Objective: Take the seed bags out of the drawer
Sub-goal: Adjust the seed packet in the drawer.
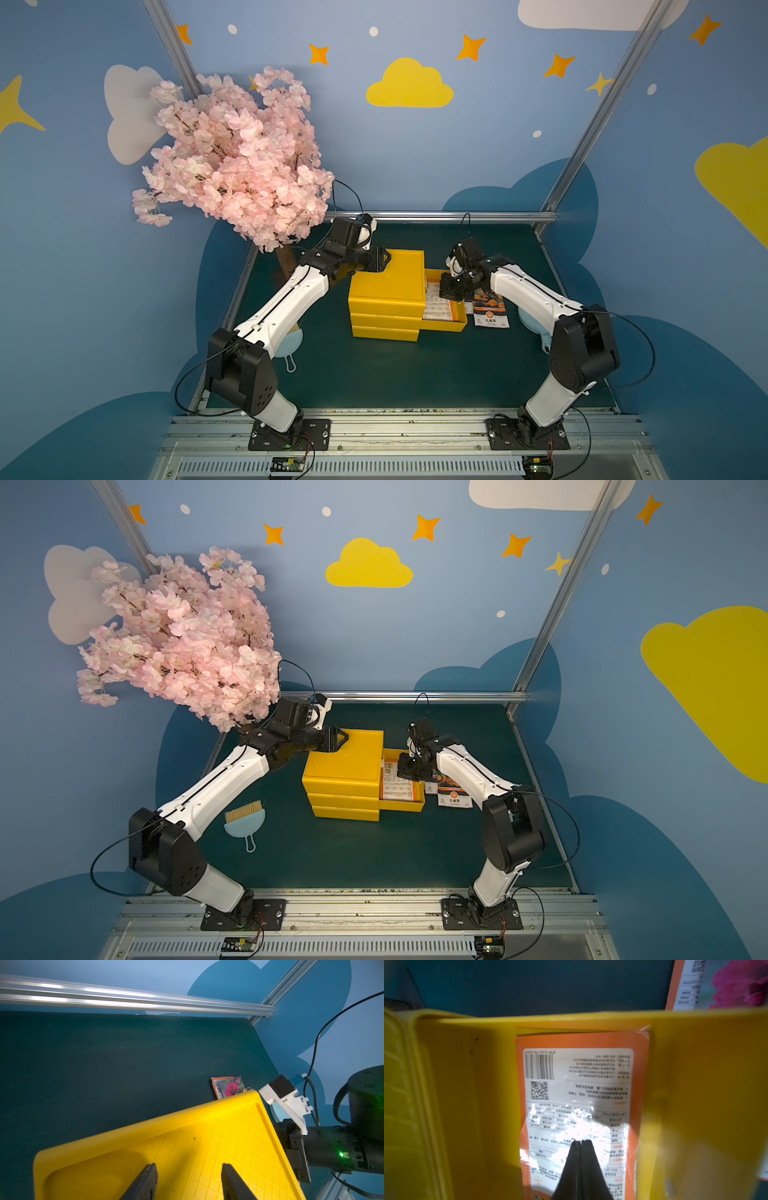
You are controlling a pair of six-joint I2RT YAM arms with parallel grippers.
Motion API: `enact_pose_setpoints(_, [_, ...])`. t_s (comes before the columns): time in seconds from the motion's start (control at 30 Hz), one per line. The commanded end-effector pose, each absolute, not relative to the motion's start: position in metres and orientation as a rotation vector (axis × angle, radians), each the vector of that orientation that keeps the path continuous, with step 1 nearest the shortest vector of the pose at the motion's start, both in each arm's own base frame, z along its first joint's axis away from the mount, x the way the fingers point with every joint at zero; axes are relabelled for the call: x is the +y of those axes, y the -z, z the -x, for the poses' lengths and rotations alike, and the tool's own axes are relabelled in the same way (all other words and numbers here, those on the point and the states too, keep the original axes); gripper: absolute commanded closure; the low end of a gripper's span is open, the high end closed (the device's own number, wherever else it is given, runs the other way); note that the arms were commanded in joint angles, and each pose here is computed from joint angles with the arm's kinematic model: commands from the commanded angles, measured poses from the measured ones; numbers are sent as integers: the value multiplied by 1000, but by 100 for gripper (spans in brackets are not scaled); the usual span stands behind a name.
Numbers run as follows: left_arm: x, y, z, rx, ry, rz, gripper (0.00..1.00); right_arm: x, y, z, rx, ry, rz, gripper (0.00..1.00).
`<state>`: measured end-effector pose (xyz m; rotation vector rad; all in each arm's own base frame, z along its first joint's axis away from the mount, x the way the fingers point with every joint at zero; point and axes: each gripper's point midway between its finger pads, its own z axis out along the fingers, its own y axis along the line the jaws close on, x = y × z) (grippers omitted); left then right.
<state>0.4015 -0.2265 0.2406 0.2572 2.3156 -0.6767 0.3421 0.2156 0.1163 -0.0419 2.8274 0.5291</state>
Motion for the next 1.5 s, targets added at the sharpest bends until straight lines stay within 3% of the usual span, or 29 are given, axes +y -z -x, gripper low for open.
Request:
enact_pose_setpoints(0.0, [-208, -134, -350, 2748, 583, -205, 45, 206, -117, -347, 2824, -408, 59, 95])
enact_pose_setpoints(0.7, [-208, -136, -348, 2742, 587, -197, 45, 236, -95, -345, 2870, -455, 98, 95])
enact_pose_setpoints(1.17, [-207, -136, -347, 2741, 583, -194, 45, 281, -95, -338, 2863, -867, 52, 95])
enact_pose_setpoints(1.47, [-207, -136, -348, 2741, 586, -192, 45, 278, -116, -339, 2801, -1010, 6, 96])
